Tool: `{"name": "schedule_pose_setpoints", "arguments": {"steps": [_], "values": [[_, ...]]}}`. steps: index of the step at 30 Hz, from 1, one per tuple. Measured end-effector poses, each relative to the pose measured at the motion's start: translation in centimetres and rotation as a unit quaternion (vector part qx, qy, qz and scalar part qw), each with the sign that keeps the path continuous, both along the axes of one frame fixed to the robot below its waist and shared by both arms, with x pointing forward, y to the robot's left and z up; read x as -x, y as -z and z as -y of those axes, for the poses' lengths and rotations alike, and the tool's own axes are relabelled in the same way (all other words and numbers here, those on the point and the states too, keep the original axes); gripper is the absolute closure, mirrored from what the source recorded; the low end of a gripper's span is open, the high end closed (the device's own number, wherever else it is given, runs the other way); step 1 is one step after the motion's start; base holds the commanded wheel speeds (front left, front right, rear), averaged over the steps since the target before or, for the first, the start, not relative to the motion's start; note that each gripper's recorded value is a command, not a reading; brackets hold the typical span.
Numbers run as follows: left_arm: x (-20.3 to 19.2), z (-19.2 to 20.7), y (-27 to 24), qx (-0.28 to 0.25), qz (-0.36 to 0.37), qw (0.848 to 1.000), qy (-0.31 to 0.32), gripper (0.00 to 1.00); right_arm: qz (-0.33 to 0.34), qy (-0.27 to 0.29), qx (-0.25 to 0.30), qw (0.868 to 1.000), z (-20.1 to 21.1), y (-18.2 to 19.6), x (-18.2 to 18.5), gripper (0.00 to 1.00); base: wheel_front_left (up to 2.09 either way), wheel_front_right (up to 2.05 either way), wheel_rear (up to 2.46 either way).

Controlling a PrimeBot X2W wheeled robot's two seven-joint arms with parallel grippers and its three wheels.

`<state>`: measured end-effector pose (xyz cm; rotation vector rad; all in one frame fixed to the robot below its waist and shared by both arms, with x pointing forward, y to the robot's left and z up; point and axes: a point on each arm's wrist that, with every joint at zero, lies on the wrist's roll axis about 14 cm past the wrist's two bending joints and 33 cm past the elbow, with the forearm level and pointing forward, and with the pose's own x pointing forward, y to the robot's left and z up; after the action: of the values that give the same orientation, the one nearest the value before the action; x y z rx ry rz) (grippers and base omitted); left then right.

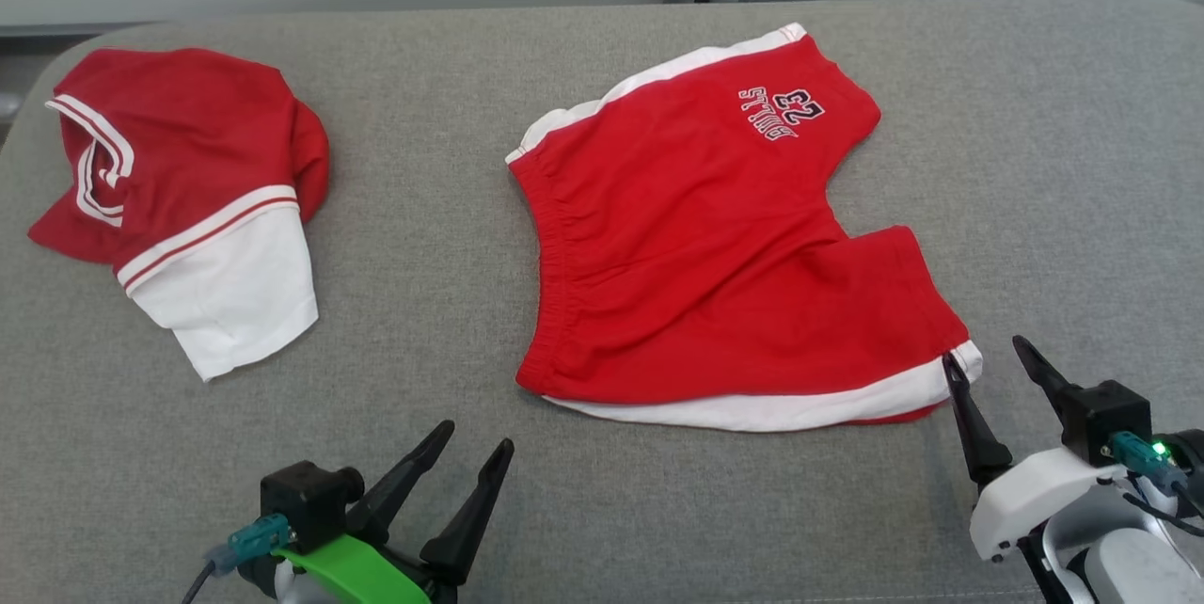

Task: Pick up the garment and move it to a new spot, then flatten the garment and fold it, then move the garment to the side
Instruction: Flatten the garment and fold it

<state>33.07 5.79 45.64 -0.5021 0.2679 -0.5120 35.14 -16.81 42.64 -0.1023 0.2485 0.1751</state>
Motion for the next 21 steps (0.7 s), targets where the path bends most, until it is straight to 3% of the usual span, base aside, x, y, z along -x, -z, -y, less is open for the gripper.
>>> {"name": "schedule_pose_setpoints", "arguments": {"steps": [7,19,20,21], "values": [[-1.5,0.1,2.8,-0.02,-0.036,0.999,0.015,0.0,-0.037,-0.001,0.003,0.999,-0.2,2.5,-1.7,0.0,0.0,0.0,0.0],[-2.7,2.2,4.2,-0.022,-0.048,0.997,0.048,0.0,-0.106,0.002,-0.005,0.994,-0.5,6.4,-0.4,0.0,0.0,0.0,0.0],[-2.7,2.3,4.2,-0.023,-0.048,0.997,0.05,0.0,-0.105,0.001,-0.006,0.994,-0.6,6.4,-0.5,0.12,0.0,0.0,0.0],[-2.7,2.3,4.4,-0.025,-0.05,0.997,0.052,0.0,-0.104,0.001,-0.008,0.995,-0.7,6.4,-0.6,0.38,0.0,0.0,0.0]]}}
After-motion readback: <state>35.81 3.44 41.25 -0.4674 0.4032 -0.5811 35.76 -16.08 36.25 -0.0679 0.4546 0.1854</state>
